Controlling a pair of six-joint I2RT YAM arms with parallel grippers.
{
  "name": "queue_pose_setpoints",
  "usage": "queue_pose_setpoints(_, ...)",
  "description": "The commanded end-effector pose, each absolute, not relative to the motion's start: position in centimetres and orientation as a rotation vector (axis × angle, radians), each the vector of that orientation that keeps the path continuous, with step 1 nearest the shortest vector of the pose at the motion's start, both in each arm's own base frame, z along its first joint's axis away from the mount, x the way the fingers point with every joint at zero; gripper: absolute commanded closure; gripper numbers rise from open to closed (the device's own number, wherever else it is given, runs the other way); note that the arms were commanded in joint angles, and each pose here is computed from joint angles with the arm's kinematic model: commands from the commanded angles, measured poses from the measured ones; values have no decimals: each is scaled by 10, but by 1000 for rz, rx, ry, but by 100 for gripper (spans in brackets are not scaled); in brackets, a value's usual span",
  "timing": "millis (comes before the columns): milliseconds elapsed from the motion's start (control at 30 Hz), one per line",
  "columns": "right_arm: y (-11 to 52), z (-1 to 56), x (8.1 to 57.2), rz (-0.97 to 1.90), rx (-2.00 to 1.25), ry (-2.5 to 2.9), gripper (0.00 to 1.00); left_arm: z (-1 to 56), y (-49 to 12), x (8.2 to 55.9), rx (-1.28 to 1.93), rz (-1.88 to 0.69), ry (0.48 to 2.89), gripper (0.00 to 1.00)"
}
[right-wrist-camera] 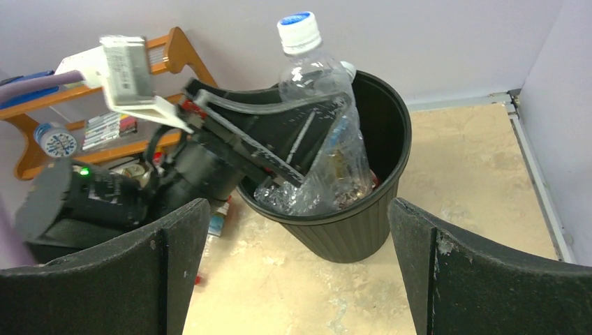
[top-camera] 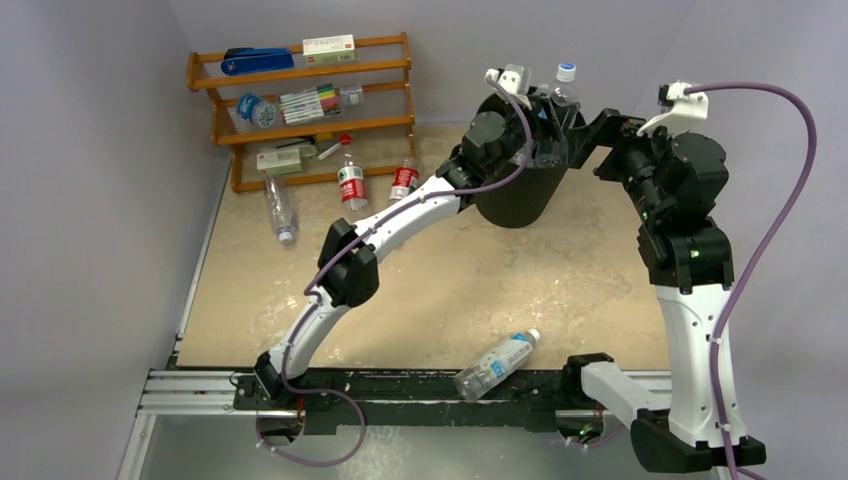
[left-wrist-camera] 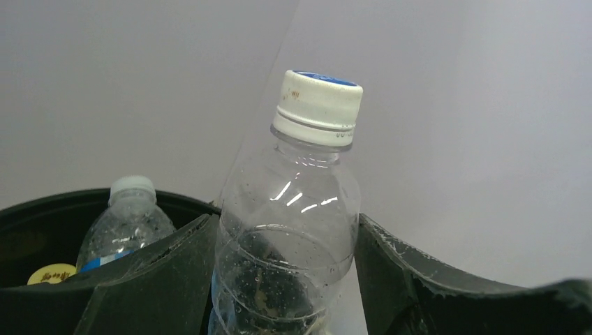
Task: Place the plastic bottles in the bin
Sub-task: Place the plastic bottle in the trash bin.
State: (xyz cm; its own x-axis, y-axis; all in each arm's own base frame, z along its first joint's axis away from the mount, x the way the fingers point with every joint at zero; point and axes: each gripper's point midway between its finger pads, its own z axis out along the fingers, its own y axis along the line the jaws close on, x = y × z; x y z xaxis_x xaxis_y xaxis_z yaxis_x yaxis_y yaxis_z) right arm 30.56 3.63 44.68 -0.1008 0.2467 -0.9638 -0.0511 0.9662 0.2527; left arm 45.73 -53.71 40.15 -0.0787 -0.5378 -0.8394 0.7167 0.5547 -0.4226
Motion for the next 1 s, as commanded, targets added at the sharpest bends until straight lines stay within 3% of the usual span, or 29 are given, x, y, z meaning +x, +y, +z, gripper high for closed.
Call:
queue_pose_setpoints(0, 40, 464, 301, 277, 124, 1585, 0, 420, -532, 462, 181, -1021, 1197, 31)
queue_pose_setpoints(400, 41, 468, 294, 284, 111, 1581, 0, 383, -530, 468, 175, -1013, 1230, 18)
queue_pose_setpoints(533, 45, 466, 293, 292, 85, 1602, 0, 401, -512, 457, 179, -1007, 1268, 13)
queue_pose_setpoints(767, 63, 444, 294, 359, -19, 1692, 0, 465, -456, 415, 201, -946, 1310, 9)
queue_pose_setpoints(967, 92, 410, 298, 480, -170, 1756, 0, 418, -379, 430, 75, -655, 1629, 9)
